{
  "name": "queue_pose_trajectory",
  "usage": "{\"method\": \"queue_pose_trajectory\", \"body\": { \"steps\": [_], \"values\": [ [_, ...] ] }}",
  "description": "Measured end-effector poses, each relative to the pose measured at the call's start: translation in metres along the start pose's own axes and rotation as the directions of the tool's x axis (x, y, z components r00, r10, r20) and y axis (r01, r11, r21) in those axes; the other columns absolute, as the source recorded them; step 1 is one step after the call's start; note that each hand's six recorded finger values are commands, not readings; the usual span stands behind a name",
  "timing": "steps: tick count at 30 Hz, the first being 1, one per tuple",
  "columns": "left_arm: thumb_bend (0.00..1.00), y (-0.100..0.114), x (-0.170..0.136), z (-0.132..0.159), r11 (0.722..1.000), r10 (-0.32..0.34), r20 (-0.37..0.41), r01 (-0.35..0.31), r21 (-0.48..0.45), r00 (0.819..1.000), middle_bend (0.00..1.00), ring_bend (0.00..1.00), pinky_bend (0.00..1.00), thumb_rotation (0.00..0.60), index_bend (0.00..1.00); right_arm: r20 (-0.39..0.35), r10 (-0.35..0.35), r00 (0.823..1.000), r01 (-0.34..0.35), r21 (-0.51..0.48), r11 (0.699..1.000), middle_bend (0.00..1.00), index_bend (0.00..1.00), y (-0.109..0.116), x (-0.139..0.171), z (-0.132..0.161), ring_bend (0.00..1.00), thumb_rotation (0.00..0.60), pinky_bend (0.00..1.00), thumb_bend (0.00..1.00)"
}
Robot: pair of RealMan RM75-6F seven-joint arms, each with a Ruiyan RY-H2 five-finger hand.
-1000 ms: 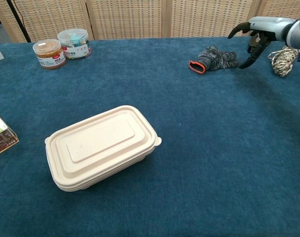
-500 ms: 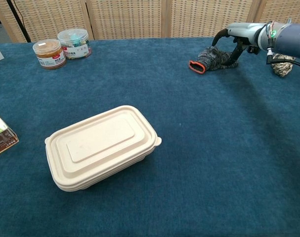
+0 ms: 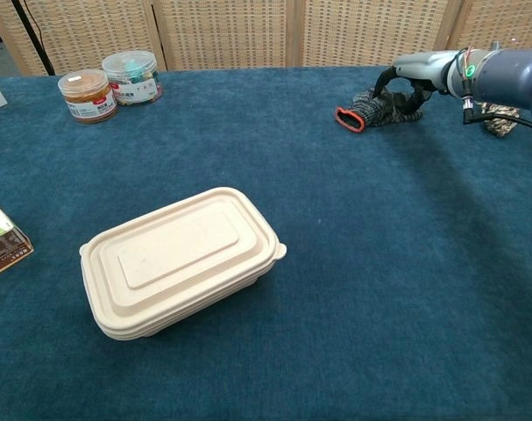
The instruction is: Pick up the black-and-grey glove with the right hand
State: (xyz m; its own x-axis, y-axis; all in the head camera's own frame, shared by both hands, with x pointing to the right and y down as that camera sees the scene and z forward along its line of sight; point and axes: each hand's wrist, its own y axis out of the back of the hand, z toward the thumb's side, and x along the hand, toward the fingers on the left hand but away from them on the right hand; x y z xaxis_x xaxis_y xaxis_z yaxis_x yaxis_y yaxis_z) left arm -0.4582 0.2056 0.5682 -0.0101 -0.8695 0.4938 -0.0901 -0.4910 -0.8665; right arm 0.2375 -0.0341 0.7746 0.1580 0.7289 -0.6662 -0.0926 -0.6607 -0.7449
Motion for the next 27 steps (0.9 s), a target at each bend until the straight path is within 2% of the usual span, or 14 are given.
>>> {"method": "queue_pose_trajectory", "body": {
  "steps": [4, 9, 16, 21, 23, 27],
  "values": [
    [0.00, 0.000, -0.001, 0.001, 1.000, -0.001, 0.004, 0.001, -0.002, 1.000, 0.00, 0.00, 0.00, 0.600, 0.00, -0.006, 0.013, 1.000, -0.013, 0.009, 1.000, 0.29, 0.35, 0.000, 0.001, -0.003, 0.21, 0.600, 0.24, 0.99],
    [0.00, 0.001, -0.002, 0.001, 1.000, -0.002, 0.009, 0.002, -0.005, 1.000, 0.00, 0.00, 0.00, 0.600, 0.00, -0.035, 0.021, 0.999, -0.021, 0.005, 1.000, 0.36, 0.41, 0.004, 0.005, -0.007, 0.30, 0.600, 0.35, 1.00],
    [0.00, 0.001, -0.002, 0.001, 1.000, -0.008, 0.015, 0.008, -0.006, 1.000, 0.00, 0.00, 0.00, 0.600, 0.00, -0.109, 0.056, 0.992, -0.055, 0.008, 0.998, 0.38, 0.42, 0.003, 0.020, -0.010, 0.33, 0.600, 0.37, 1.00],
    [0.00, 0.000, -0.002, 0.002, 1.000, -0.014, 0.016, 0.014, -0.005, 1.000, 0.00, 0.00, 0.00, 0.600, 0.00, -0.205, 0.065, 0.977, -0.068, -0.006, 0.998, 0.35, 0.40, 0.004, 0.042, 0.000, 0.32, 0.600, 0.37, 1.00],
    [0.00, 0.000, -0.002, 0.002, 1.000, -0.014, 0.017, 0.014, -0.004, 1.000, 0.00, 0.00, 0.00, 0.600, 0.00, -0.239, 0.053, 0.970, -0.057, -0.009, 0.998, 0.31, 0.36, 0.008, 0.052, 0.005, 0.29, 0.600, 0.35, 0.95],
    [0.00, -0.001, -0.002, 0.003, 1.000, -0.015, 0.020, 0.015, -0.004, 1.000, 0.00, 0.00, 0.00, 0.600, 0.00, -0.276, 0.001, 0.961, 0.005, 0.019, 1.000, 0.07, 0.14, 0.021, 0.066, 0.008, 0.07, 0.600, 0.16, 0.50]
  ]
}}
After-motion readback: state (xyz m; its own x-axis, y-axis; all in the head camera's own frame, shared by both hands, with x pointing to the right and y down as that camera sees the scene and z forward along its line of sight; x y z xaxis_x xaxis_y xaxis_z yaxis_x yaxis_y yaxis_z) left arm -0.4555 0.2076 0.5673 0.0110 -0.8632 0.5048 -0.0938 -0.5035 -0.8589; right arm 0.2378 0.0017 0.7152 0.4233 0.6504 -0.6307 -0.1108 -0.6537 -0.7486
